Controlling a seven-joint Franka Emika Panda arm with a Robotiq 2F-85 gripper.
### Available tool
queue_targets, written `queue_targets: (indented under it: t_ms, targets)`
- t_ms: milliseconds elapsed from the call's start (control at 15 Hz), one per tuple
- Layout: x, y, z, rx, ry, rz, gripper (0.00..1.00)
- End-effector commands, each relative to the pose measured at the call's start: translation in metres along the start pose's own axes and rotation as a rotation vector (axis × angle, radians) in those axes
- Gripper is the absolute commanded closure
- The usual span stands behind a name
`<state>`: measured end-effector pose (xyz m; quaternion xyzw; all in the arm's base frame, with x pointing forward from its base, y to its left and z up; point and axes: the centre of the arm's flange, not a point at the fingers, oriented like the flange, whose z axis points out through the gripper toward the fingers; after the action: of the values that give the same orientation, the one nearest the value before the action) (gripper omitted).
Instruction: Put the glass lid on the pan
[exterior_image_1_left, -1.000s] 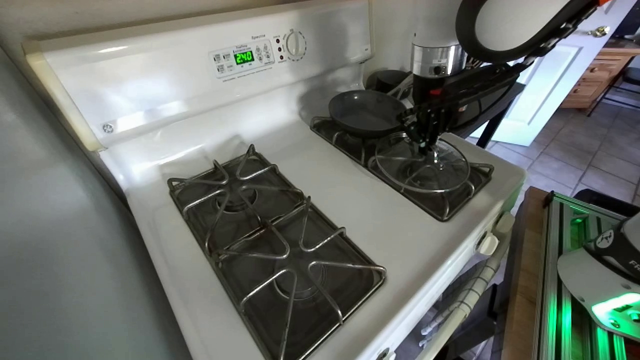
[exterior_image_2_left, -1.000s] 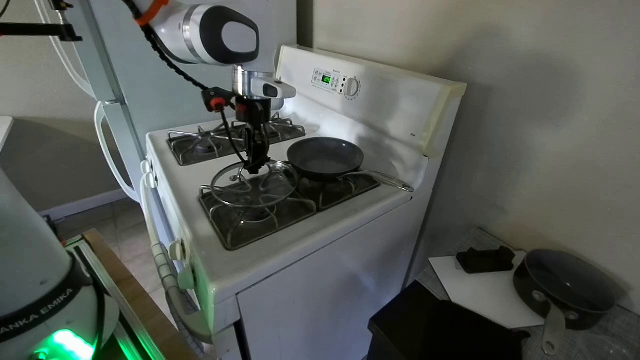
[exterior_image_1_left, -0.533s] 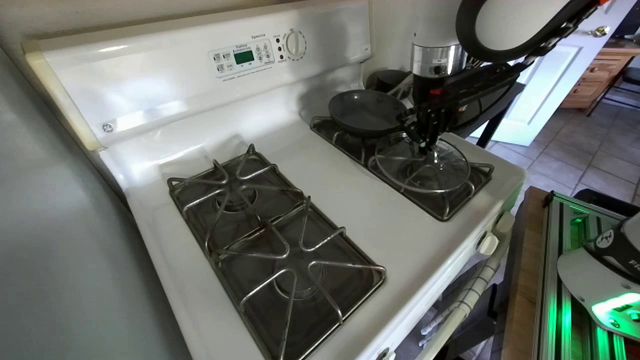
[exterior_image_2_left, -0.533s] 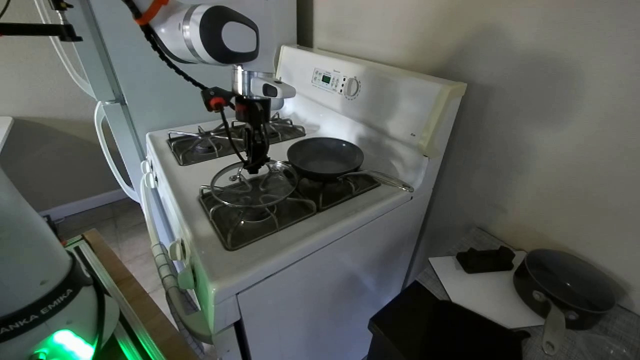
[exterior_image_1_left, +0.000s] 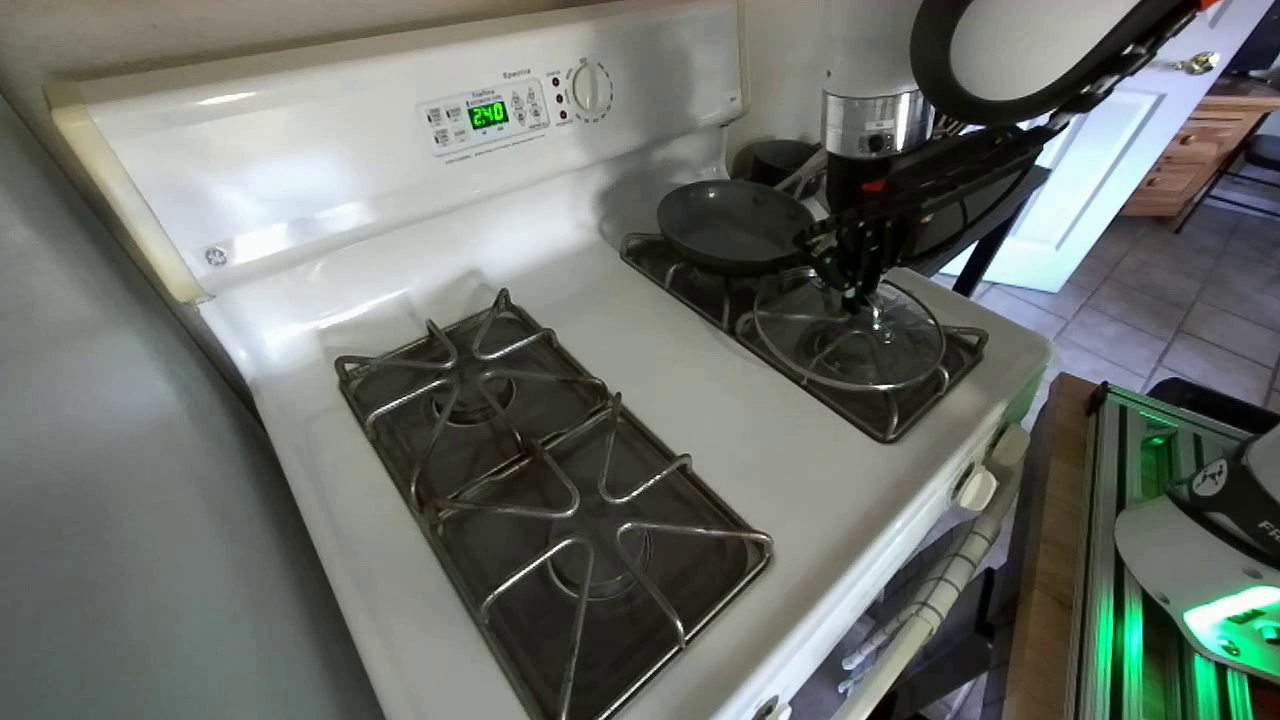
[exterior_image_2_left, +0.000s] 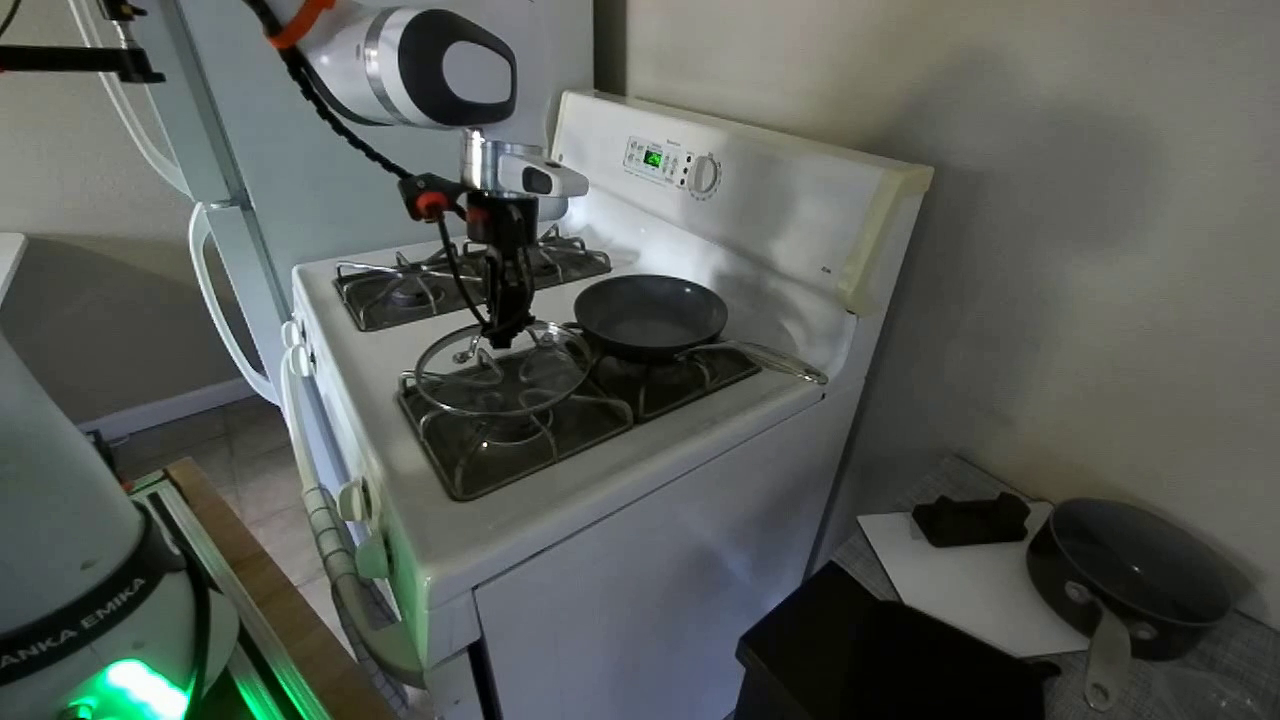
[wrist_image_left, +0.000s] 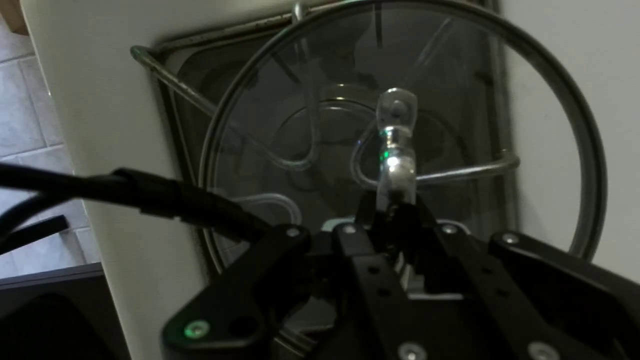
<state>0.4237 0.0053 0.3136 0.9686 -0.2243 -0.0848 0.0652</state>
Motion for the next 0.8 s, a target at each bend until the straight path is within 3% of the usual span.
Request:
queue_targets:
  t_ms: [0,733]
  targets:
    - [-0.0048,0.0007,-0.0031,-0.018,-0.035,-0.005,0.98]
    - [-0.0078,0.0038,-0.0094,-0.014,-0.032,-0.005,0.98]
